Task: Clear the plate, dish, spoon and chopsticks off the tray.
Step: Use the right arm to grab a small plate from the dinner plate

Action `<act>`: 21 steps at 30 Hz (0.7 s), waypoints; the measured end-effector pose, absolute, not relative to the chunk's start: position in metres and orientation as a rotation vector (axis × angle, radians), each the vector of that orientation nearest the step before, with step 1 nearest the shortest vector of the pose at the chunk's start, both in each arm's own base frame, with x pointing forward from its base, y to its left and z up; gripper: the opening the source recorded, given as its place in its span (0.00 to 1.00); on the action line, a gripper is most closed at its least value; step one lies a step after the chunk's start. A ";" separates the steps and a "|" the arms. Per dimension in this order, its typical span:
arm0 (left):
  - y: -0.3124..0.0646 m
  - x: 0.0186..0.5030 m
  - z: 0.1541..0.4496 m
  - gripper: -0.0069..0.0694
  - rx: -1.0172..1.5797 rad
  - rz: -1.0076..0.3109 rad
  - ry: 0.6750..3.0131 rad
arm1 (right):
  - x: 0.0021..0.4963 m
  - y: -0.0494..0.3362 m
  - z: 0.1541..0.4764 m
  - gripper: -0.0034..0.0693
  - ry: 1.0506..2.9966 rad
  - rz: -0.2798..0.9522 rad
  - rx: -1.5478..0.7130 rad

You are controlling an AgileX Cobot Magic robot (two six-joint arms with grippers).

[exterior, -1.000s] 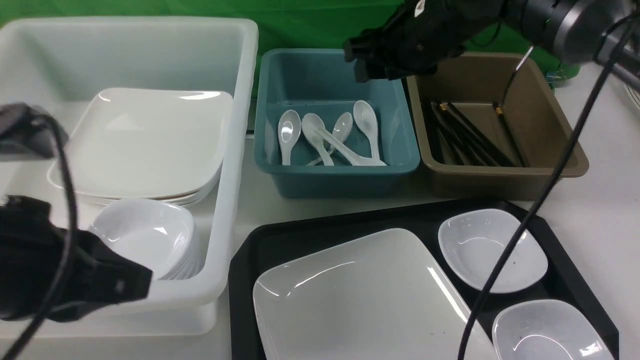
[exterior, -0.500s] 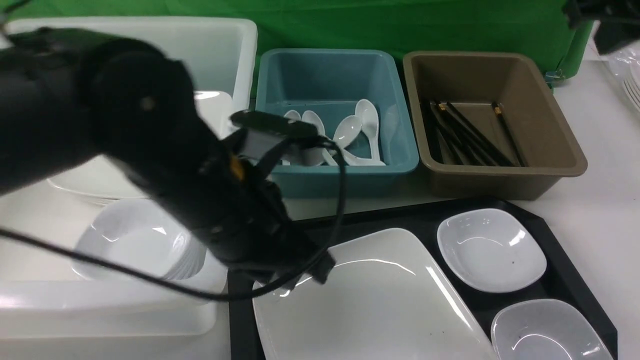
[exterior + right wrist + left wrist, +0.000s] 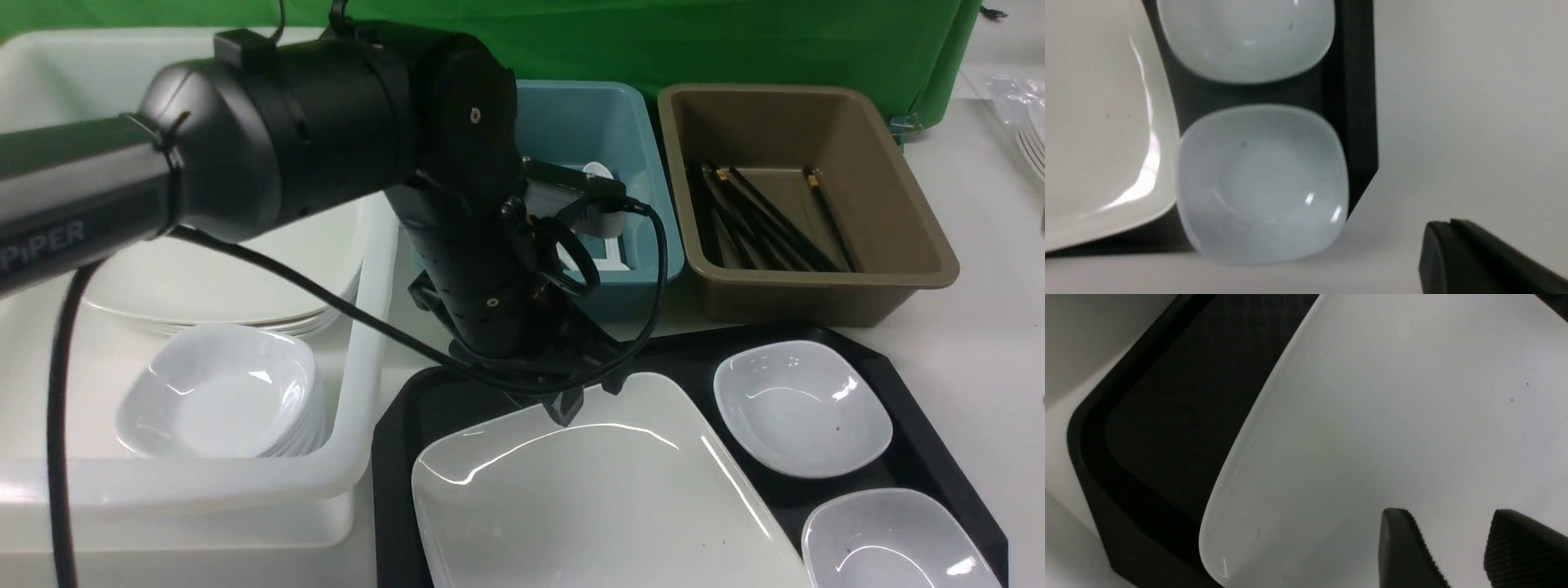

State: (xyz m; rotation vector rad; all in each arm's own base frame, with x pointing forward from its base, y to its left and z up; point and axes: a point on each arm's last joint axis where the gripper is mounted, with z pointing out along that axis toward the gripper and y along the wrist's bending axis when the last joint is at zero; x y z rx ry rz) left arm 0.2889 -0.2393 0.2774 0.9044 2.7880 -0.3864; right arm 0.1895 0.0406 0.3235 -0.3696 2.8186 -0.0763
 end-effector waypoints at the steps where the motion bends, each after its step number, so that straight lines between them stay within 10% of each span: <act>1: -0.239 0.288 0.277 0.48 0.907 -0.394 2.800 | 0.187 0.047 0.304 0.07 2.860 0.022 -0.410; 6: -0.235 0.281 0.280 0.35 0.930 -0.379 2.852 | 0.179 0.075 0.255 0.21 2.920 0.286 -0.636; 12: -0.218 0.261 0.326 0.10 0.857 -0.401 2.776 | 0.166 0.109 0.206 0.74 2.847 0.137 -1.042; 21: -0.186 0.228 0.385 0.10 0.706 -0.407 2.640 | 0.178 0.118 0.173 0.74 2.872 -0.082 -1.146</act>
